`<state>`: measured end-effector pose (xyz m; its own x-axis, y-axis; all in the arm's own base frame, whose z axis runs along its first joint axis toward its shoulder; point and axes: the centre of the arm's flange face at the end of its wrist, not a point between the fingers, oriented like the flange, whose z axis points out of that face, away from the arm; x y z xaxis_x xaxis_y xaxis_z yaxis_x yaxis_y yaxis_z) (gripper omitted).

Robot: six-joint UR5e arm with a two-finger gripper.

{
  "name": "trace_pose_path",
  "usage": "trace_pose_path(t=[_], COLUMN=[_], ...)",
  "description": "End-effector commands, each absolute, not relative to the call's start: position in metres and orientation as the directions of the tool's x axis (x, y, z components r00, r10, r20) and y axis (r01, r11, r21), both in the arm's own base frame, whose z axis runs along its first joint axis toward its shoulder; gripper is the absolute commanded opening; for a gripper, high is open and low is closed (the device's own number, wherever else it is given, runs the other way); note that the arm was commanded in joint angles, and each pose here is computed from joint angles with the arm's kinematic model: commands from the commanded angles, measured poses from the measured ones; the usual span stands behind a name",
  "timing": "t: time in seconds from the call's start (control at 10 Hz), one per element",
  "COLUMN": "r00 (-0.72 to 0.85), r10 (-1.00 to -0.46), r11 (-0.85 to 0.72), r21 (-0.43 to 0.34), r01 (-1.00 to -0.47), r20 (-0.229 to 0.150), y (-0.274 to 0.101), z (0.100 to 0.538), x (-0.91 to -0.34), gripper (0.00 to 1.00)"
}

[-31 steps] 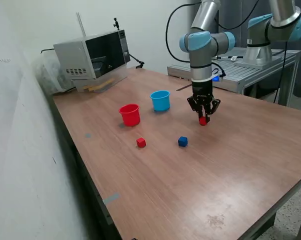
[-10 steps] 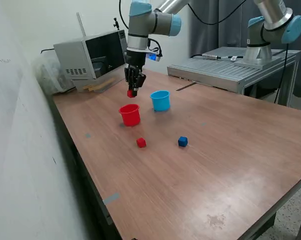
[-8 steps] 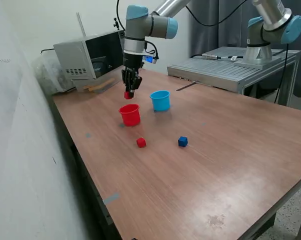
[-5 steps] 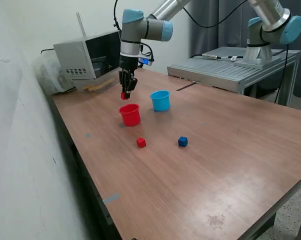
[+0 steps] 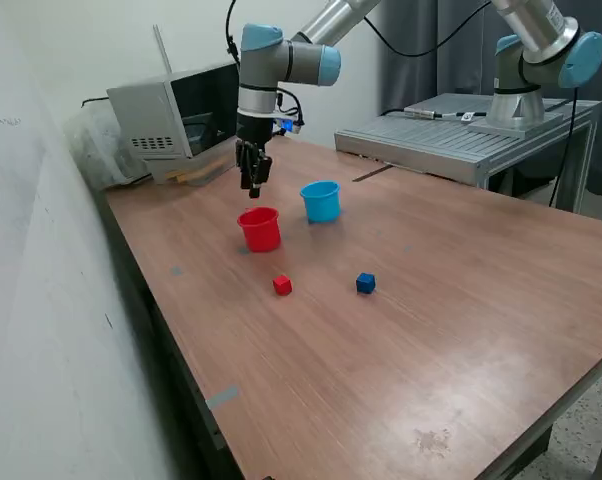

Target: Place red objects in the red bin, and blue objects in the blue bin.

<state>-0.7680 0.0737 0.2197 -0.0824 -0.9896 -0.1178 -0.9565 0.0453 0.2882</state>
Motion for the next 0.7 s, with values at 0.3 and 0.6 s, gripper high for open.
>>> trace_pose_path(t=[0.3,0.6], r00=[-0.030,0.087], r10=[-0.992,-0.988], r11=[-0.004,-0.120], r21=[0.266,0.287], r01=[-0.964,-0.950], r20=[-0.121,-0.125], y=[0.059,-0.029], z=[0.223,0.266], x=[-0.762,-0.737], gripper=[1.00,1.00])
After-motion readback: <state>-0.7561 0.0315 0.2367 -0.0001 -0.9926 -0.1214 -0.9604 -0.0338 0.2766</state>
